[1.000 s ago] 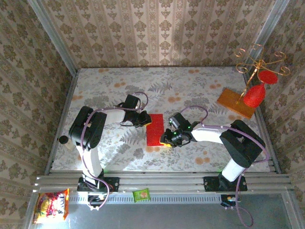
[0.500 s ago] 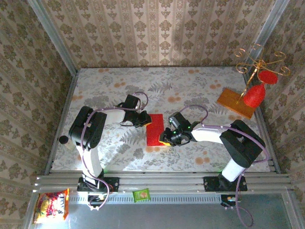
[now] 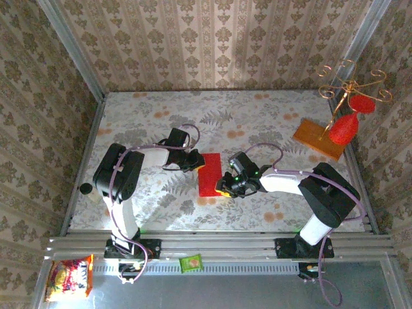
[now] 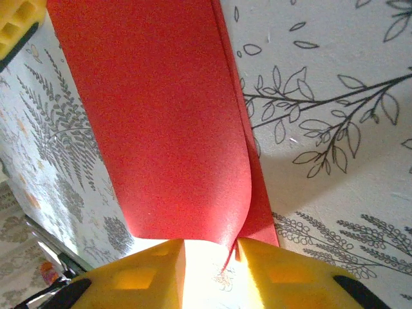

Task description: Fold a paper plane with a square sheet of paper (pick it up from the middle)

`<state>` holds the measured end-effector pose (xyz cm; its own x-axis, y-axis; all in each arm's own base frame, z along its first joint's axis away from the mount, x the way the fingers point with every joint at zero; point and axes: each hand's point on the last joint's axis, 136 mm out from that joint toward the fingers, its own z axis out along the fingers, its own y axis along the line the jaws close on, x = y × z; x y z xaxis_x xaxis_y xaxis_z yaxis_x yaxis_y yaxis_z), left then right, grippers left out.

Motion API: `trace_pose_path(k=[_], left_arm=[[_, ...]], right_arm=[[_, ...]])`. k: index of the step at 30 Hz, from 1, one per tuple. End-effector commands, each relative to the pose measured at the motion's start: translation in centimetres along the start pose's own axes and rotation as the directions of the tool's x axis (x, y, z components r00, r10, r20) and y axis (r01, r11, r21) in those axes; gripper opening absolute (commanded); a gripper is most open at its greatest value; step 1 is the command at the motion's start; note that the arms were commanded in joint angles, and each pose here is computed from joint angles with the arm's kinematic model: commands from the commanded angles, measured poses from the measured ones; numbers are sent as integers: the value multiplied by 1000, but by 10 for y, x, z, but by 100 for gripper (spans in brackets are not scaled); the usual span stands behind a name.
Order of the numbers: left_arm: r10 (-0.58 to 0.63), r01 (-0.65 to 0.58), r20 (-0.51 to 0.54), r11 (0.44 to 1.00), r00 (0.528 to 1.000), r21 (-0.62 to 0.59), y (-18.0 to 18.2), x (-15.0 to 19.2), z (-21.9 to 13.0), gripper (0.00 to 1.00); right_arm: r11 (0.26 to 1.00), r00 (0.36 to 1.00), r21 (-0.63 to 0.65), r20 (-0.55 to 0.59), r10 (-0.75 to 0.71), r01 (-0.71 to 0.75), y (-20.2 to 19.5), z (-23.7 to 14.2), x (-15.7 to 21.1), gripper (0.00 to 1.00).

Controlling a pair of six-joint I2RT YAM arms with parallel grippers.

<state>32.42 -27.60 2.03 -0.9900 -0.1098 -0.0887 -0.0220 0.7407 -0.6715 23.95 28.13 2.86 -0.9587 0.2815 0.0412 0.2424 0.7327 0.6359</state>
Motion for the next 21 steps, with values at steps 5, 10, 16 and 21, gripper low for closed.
trace_pose_path(k=[5,10,16,21], left_arm=[[-79,74,-44,990,996,-117,41,19,11,15],[-79,74,-41,990,996,-118,41,19,11,15],[-79,74,-46,991,996,-116,42,20,12,15],[-74,68,-45,992,996,-110,39,19,10,15]], right_arm=[[999,999,29,5,44,-44,-12,3,2,27],[997,999,63,15,43,-44,-20,-1,3,28],[998,999,55,12,42,-42,-20,3,2,24],[999,999,32,30,33,-34,-16,3,-2,21]])
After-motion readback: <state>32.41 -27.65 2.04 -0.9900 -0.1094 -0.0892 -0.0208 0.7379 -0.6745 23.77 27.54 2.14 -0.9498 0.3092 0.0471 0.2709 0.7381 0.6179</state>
